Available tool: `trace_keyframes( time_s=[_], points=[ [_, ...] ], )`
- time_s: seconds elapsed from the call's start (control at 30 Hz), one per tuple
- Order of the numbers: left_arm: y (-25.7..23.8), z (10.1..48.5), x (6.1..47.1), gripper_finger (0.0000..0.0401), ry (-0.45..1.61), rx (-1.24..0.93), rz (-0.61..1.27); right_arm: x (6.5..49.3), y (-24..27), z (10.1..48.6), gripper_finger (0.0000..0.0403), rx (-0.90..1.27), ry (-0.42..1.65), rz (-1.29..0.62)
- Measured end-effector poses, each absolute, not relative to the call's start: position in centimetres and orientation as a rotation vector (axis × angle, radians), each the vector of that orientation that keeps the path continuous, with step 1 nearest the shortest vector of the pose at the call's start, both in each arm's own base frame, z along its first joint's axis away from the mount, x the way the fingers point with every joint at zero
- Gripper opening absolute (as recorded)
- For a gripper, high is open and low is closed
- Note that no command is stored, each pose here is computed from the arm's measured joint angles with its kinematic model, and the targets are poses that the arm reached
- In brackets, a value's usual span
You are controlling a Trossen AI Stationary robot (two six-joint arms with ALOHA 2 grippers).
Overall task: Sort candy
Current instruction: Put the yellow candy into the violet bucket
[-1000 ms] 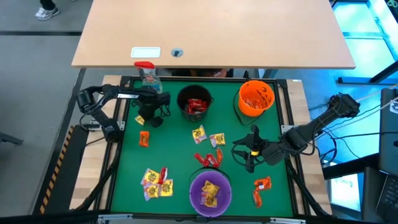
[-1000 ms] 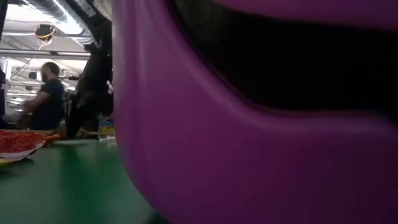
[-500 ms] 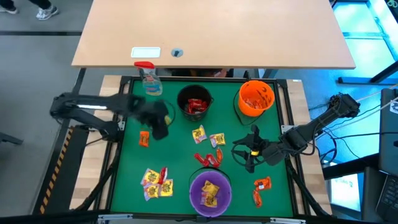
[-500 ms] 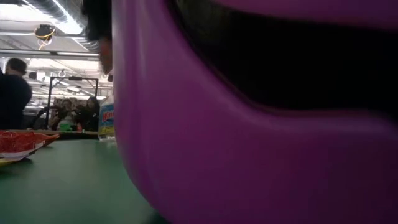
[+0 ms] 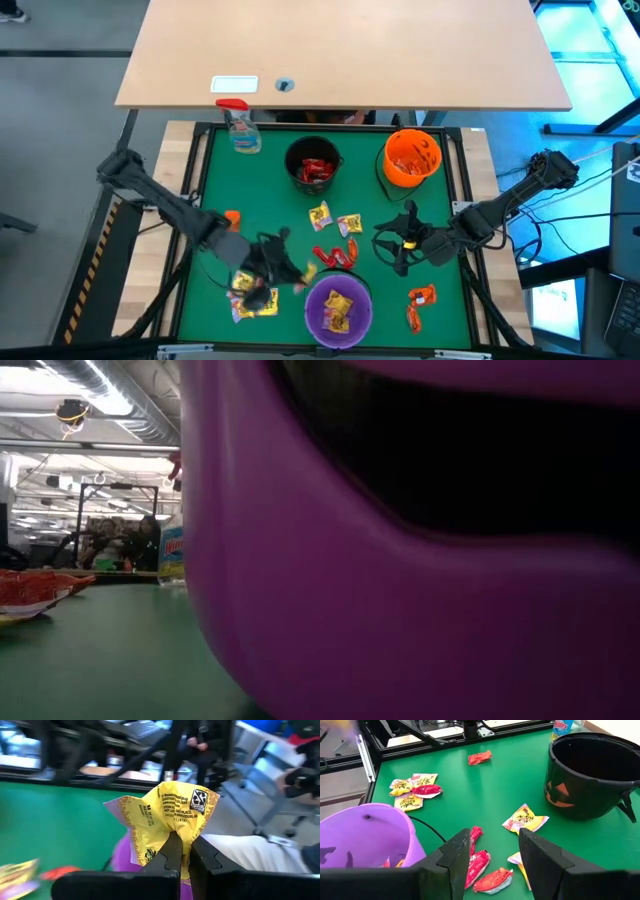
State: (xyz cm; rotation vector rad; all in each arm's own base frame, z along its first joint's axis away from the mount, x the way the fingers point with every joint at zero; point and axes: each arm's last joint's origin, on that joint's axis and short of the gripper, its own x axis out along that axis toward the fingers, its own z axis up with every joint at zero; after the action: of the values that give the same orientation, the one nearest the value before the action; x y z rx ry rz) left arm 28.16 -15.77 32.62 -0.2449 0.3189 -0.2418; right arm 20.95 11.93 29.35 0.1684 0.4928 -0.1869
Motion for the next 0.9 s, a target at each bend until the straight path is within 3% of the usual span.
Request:
trace_keyframes(
  time_s=[0.2,0.57,0.9],
  points=[
    [-18.1,29.4,31.4,0.0,0.296,-0.276,-0.387,21.0,11.9,29.4,0.0165,0.161,0.49,-0.193],
    [-18.5,25.9,33.2,0.0002,0.385,-0.253,-0.357,20.9,11.9,29.3,0.0165,0.154,0.491,-0.201],
    [-18.2,25.8,33.4,0.0111,0.383,-0.245,-0.33,20.9,11.9,29.3,0.0165,0.159,0.494,-0.194]
  ],
)
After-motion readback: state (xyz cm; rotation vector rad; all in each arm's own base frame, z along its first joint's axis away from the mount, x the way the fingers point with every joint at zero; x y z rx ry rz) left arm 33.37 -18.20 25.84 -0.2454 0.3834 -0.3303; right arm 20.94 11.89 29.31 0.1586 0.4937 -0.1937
